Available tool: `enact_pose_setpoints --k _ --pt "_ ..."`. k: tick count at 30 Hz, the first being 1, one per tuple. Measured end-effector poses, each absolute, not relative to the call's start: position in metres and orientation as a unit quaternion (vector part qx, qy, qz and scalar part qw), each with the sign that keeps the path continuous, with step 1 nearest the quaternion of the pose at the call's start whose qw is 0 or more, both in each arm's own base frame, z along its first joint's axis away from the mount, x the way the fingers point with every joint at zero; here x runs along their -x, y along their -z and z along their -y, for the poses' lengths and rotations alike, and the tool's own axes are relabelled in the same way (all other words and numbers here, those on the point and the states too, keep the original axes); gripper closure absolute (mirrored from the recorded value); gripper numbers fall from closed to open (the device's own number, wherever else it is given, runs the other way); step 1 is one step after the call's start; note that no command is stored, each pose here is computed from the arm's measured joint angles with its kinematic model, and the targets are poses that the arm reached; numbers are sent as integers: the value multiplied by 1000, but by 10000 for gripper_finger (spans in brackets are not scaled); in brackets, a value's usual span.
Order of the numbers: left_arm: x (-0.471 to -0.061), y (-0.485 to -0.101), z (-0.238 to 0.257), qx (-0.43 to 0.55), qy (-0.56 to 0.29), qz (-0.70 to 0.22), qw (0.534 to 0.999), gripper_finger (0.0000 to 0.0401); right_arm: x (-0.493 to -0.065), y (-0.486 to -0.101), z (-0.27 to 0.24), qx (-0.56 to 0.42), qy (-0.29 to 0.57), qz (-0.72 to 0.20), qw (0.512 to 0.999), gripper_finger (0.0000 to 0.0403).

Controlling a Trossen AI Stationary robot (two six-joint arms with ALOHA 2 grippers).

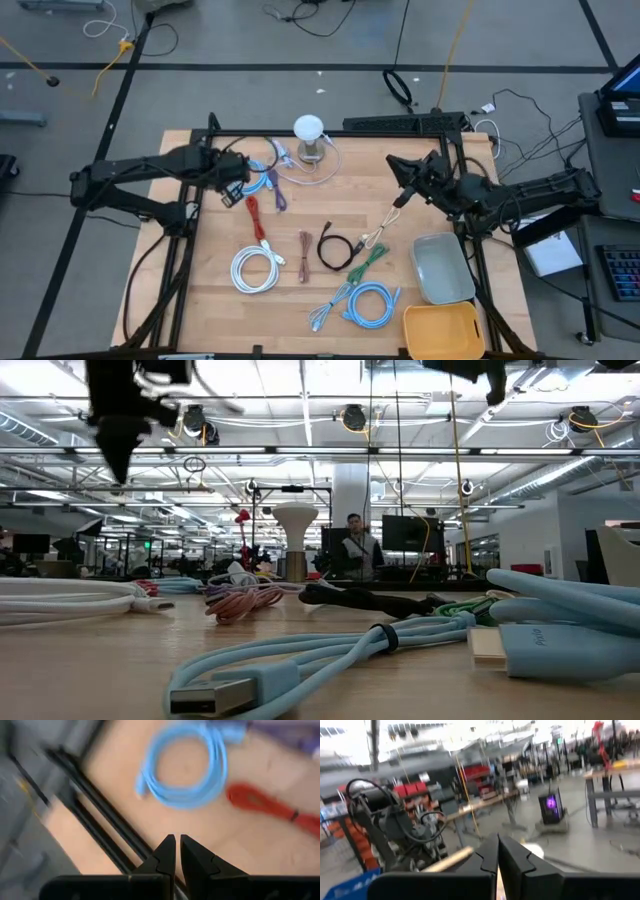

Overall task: Pick & Place USB Port
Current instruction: Put the orange USB cable into the gray bin

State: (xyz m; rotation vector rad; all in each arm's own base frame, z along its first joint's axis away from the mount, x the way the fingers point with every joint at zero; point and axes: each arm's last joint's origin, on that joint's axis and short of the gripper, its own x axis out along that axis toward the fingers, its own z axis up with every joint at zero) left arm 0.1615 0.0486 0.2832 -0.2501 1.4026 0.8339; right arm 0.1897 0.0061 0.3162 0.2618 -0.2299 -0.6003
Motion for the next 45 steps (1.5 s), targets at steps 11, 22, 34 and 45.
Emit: enact_pose_setpoints --k 11,22,34,45 --pt "-135 -245 -41 360 -316 -353 803 368 -196 -287 -11 -148 235 -31 960 399" --pt "-134 -264 -41 328 -231 -263 877 368 -258 -307 -20 24 157 -248 956 398" --pt "-138 -235 -49 396 -301 -383 778 289 -311 -277 -13 -39 183 -306 933 309" --pt "-156 -216 -53 395 -288 -451 746 173 -304 -293 -10 -66 181 -272 943 260"
